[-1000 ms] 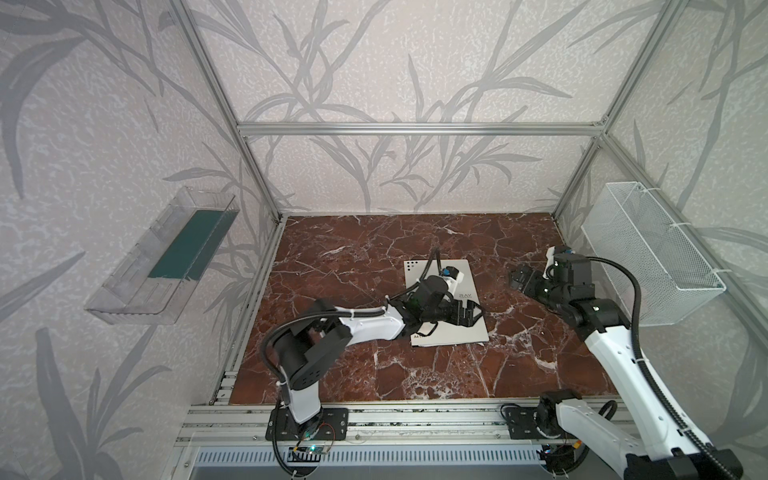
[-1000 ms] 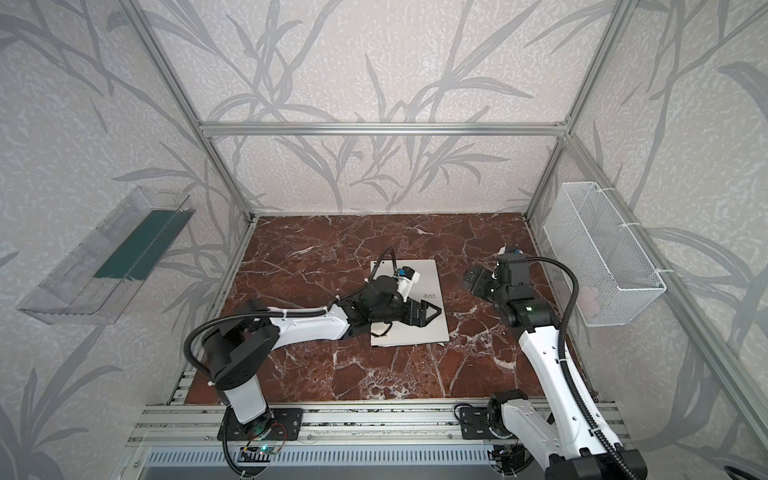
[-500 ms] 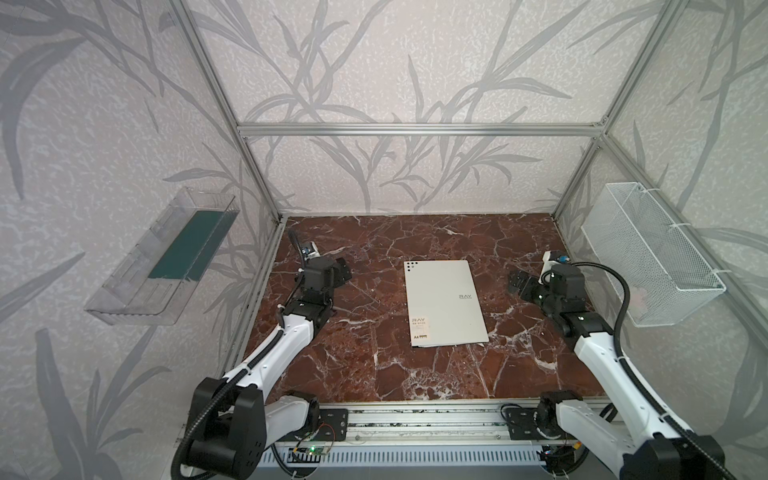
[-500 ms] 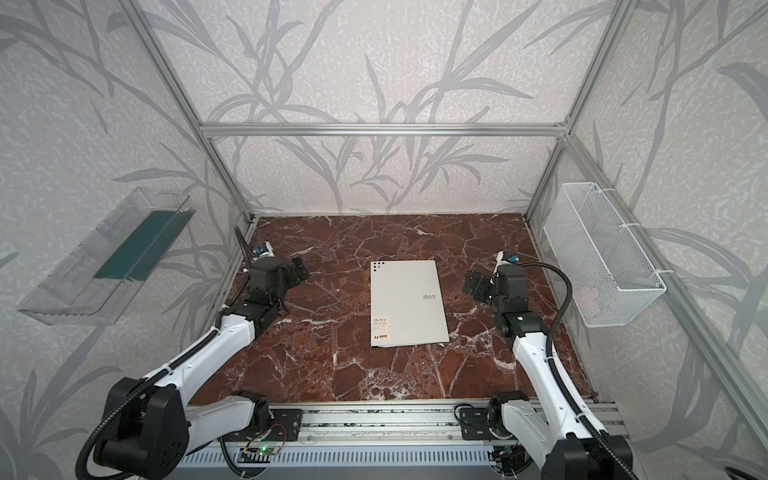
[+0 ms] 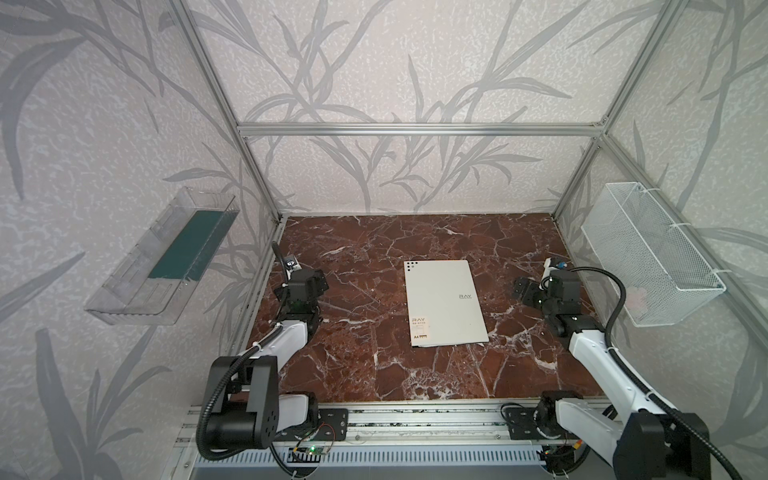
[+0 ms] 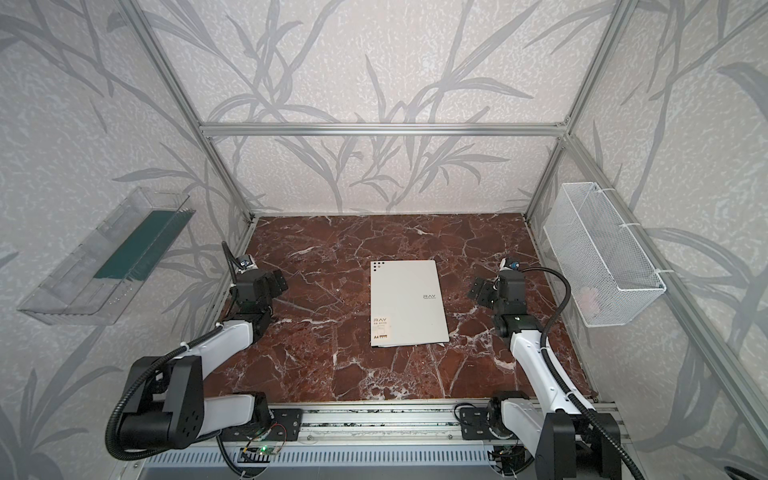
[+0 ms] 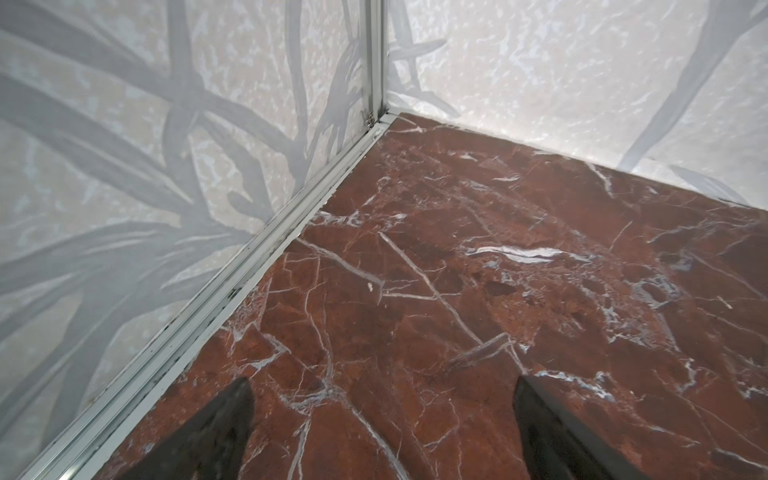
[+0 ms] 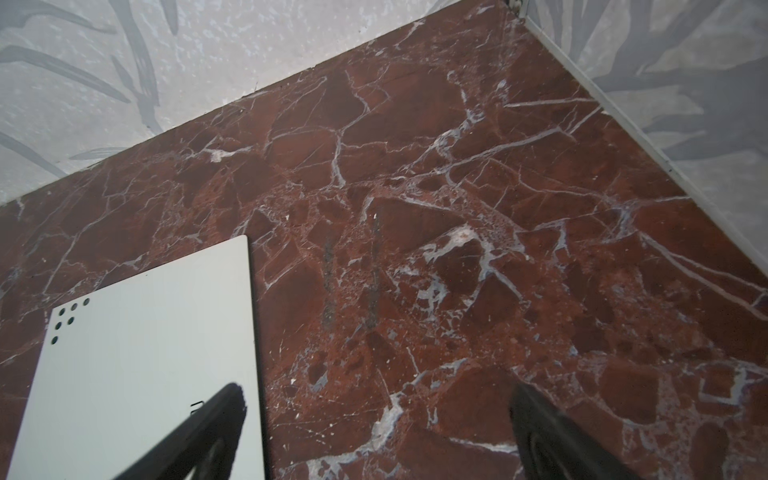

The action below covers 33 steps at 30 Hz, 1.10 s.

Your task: Put the files into the folder

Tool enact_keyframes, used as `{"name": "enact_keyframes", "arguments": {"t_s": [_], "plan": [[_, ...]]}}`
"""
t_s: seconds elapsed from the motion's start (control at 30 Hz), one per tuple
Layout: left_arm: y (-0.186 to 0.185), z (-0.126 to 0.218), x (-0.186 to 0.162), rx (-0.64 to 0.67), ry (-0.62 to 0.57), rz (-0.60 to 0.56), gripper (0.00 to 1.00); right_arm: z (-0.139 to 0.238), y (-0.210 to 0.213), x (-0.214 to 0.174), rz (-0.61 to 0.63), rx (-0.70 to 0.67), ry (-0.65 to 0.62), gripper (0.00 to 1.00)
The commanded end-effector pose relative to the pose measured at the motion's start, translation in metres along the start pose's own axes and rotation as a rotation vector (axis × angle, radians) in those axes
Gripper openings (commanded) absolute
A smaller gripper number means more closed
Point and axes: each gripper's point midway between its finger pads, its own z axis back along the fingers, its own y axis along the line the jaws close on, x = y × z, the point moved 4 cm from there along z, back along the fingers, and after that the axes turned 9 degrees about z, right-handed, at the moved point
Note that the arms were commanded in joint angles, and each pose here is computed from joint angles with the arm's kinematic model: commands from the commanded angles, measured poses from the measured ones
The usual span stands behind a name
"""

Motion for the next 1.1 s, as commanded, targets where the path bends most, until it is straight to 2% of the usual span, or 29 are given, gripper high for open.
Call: {"name": "enact_keyframes", "arguments": {"t_s": [0.0,0.1,0.17,0.2,0.3,0.4,0.47,0.57,0.7,0.9,0.97,1.07], "plan": [[0.008,-0.007,-0.01,0.021,-0.11,-0.026,0.99,-0.001,-0.007,0.002,0.014,-0.029,-0.053,0.99],[0.007,-0.011,-0.02,-0.012,-0.136,-0.028,0.99,-0.007,-0.01,-0.004,0.016,-0.039,-0.056,0.99],[0.0,-0.017,-0.023,-0.027,-0.048,-0.052,0.98,-0.009,-0.012,-0.005,0.042,-0.054,-0.074,0.99],[-0.008,-0.024,-0.026,-0.057,0.007,-0.092,0.94,-0.009,-0.014,-0.004,0.057,-0.061,-0.102,0.99],[-0.01,-0.023,-0.026,-0.09,-0.05,-0.083,0.99,-0.008,-0.009,-0.001,0.146,-0.029,-0.231,0.99],[-0.008,-0.021,-0.035,-0.108,-0.091,-0.095,0.99,-0.007,-0.007,0.003,0.133,-0.006,-0.356,0.99],[-0.008,-0.021,-0.036,-0.102,-0.053,-0.101,0.99,-0.005,0.002,0.007,0.171,0.036,-0.407,0.99],[-0.009,-0.021,-0.034,-0.115,-0.093,-0.095,0.99,-0.018,0.011,0.002,0.259,0.027,-0.378,0.99],[-0.011,-0.021,-0.035,-0.125,-0.081,-0.1,0.99,-0.038,0.019,-0.008,0.296,0.046,-0.399,0.99],[-0.011,-0.021,-0.036,-0.125,-0.078,-0.102,0.99,-0.055,0.034,-0.03,0.378,0.113,-0.477,0.99],[-0.011,-0.021,-0.036,-0.126,-0.077,-0.104,0.99,-0.059,0.031,-0.03,0.369,0.091,-0.407,0.99],[-0.011,-0.021,-0.036,-0.126,-0.078,-0.103,0.99,-0.078,0.046,-0.023,0.426,0.136,-0.322,0.99]]}}
